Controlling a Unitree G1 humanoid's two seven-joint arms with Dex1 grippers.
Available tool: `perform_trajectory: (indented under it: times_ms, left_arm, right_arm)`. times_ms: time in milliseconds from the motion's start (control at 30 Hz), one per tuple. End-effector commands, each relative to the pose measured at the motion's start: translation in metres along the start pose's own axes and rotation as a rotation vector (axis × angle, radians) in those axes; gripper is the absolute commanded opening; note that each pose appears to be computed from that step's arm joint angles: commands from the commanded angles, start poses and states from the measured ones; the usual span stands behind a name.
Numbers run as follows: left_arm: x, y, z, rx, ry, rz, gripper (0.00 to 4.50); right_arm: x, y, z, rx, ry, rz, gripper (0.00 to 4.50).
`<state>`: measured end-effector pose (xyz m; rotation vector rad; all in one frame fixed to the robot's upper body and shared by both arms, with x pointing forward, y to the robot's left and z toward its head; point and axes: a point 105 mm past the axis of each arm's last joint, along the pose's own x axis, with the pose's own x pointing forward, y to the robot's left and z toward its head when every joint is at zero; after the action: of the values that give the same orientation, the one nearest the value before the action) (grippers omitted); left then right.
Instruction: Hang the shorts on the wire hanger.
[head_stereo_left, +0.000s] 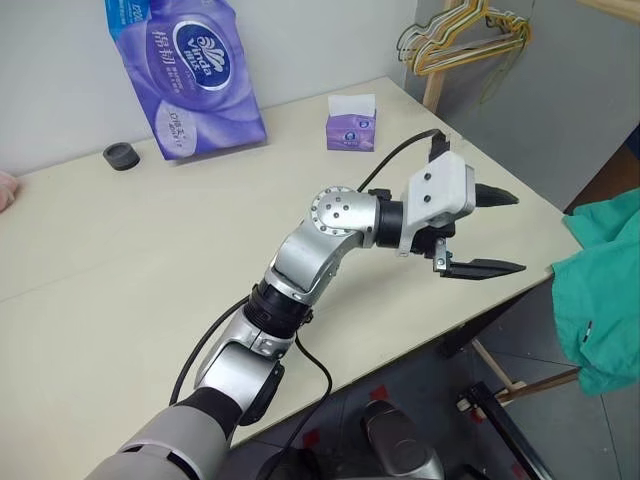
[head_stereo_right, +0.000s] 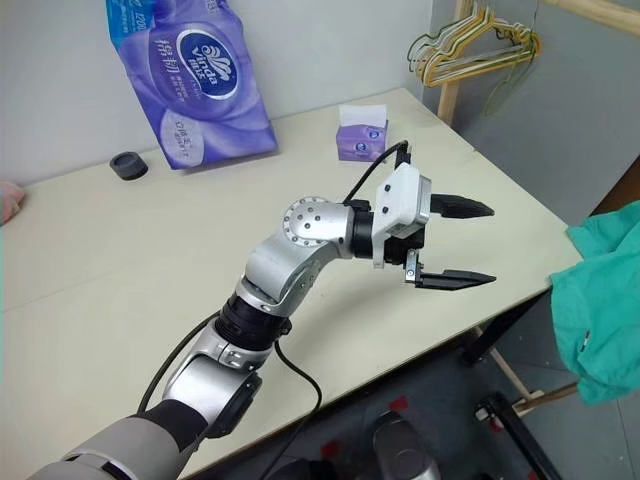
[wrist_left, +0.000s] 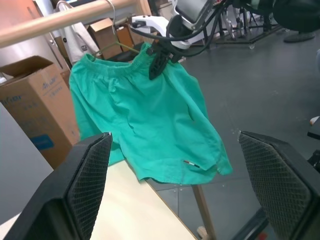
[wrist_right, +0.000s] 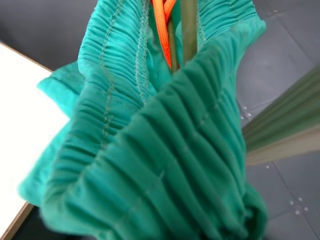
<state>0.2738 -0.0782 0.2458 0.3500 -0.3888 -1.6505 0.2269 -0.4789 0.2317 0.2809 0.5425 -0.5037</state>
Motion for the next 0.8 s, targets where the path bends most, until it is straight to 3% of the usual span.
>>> perform_trajectory:
  times_ms: [33, 533, 800]
  left_arm:
    - [0.003, -0.005, 0.01, 0.048, -0.019, -0.019, 4.28]
    - [0.018, -0.003, 0.019, 0.056, -0.063, -0.032, 4.28]
    - [0.028, -0.001, 0.03, 0.038, -0.116, -0.033, 4.32]
  right_arm:
    - [0.001, -0.001, -0.01, 0.006, 0.046, 0.0, 0.0]
    - [-0.012, -0.007, 0.01, -0.038, -0.053, -0.049, 0.0]
    - [-0.028, -0.008, 0.012, -0.034, -0.095, -0.068, 2.24]
